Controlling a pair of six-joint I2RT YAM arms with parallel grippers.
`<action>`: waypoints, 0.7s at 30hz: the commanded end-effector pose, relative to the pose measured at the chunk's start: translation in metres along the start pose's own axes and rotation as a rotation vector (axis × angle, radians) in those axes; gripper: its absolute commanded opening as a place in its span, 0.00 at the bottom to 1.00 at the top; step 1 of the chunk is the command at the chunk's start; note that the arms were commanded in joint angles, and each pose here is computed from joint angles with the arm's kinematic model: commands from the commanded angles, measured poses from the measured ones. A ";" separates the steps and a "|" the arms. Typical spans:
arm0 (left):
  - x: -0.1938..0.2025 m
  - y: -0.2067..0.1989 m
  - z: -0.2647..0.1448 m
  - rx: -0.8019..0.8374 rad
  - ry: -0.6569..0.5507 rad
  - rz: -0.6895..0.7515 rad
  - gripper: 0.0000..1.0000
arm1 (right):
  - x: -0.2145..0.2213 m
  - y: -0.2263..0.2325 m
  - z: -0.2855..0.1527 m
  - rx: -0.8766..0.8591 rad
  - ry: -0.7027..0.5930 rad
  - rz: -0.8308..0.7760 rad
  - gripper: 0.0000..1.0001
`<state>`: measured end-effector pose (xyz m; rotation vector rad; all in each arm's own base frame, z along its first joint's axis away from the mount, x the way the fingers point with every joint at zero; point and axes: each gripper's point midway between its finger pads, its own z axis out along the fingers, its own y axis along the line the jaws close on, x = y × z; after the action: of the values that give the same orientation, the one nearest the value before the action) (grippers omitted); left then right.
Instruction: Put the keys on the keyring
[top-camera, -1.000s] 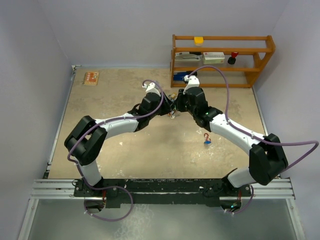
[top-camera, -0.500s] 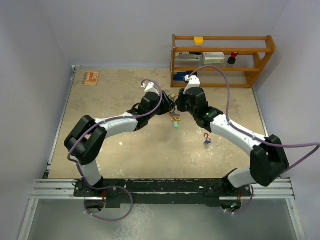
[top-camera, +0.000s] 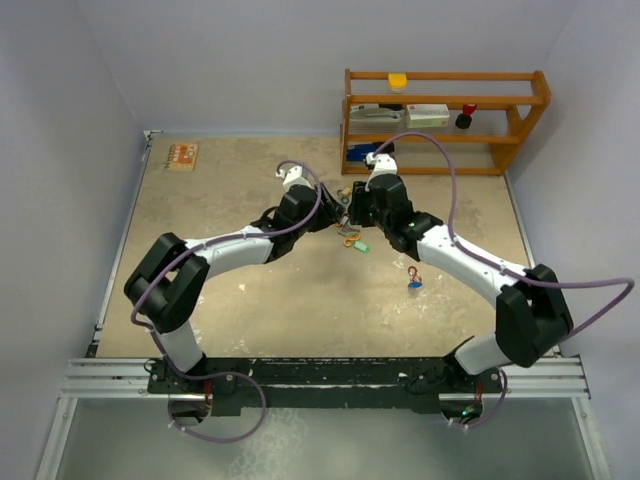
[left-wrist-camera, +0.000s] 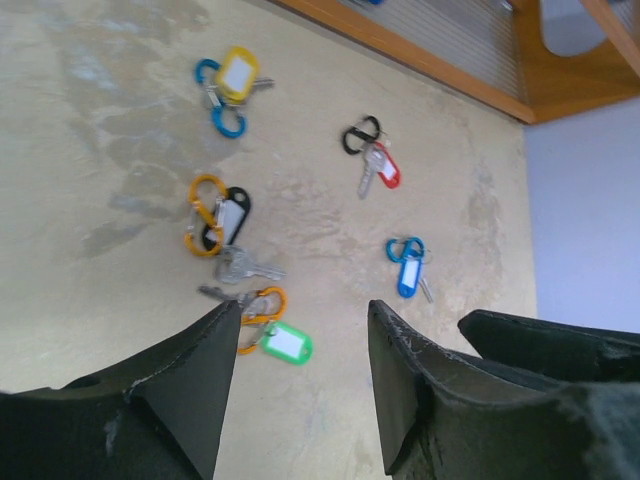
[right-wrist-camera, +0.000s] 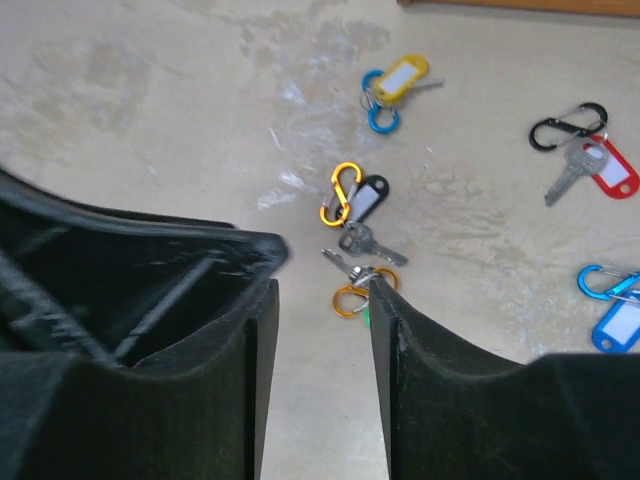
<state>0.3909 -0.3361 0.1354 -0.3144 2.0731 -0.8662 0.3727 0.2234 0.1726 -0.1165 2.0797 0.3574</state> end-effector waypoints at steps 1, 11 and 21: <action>-0.042 0.017 -0.023 -0.099 -0.135 0.006 0.53 | 0.024 -0.010 0.015 0.077 0.126 -0.046 0.46; -0.046 0.035 -0.036 -0.139 -0.144 0.006 0.53 | 0.068 -0.024 0.036 0.144 0.260 -0.077 0.36; -0.045 0.043 -0.037 -0.150 -0.138 0.005 0.53 | 0.086 -0.024 0.055 0.141 0.307 -0.094 0.32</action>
<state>0.3894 -0.2712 0.1312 -0.4392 2.0652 -0.6572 0.3671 0.2140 0.0537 -0.1941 2.4292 0.1217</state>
